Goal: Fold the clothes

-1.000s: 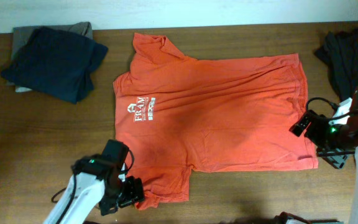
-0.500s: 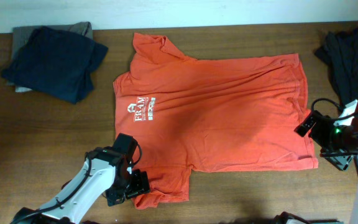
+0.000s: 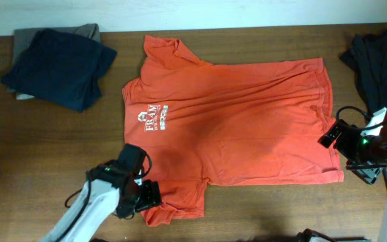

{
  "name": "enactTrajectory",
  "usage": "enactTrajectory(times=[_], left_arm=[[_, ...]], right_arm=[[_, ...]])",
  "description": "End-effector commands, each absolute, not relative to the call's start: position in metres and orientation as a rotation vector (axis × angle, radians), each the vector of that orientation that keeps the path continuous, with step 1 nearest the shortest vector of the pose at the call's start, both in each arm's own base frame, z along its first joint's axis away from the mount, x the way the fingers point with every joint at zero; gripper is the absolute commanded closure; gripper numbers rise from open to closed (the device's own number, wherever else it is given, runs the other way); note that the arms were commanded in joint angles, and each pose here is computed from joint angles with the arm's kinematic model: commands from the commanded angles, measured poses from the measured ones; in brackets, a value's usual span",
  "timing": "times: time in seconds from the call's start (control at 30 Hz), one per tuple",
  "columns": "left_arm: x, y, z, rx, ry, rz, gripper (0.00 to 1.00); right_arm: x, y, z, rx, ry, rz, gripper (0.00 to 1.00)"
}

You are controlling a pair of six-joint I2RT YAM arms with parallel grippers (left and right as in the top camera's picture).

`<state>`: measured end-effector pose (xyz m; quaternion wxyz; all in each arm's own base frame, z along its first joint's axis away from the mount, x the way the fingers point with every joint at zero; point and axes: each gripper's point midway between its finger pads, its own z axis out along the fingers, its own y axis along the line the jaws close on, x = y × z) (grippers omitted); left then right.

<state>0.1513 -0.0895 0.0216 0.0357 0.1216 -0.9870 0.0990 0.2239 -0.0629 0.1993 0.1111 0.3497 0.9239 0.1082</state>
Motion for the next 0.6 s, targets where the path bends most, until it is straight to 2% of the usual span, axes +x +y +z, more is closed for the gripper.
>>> enactTrajectory(times=[0.0,0.57], left_arm=[[0.154,-0.093,0.031,0.343,-3.086,0.368,0.22],[0.137,-0.084,-0.002,0.374,-2.918,0.199,0.22]], right_arm=[[0.223,-0.067,0.199,1.025,2.713,0.295,0.01],[0.224,-0.067,0.199,1.013,2.713,0.294,0.01]])
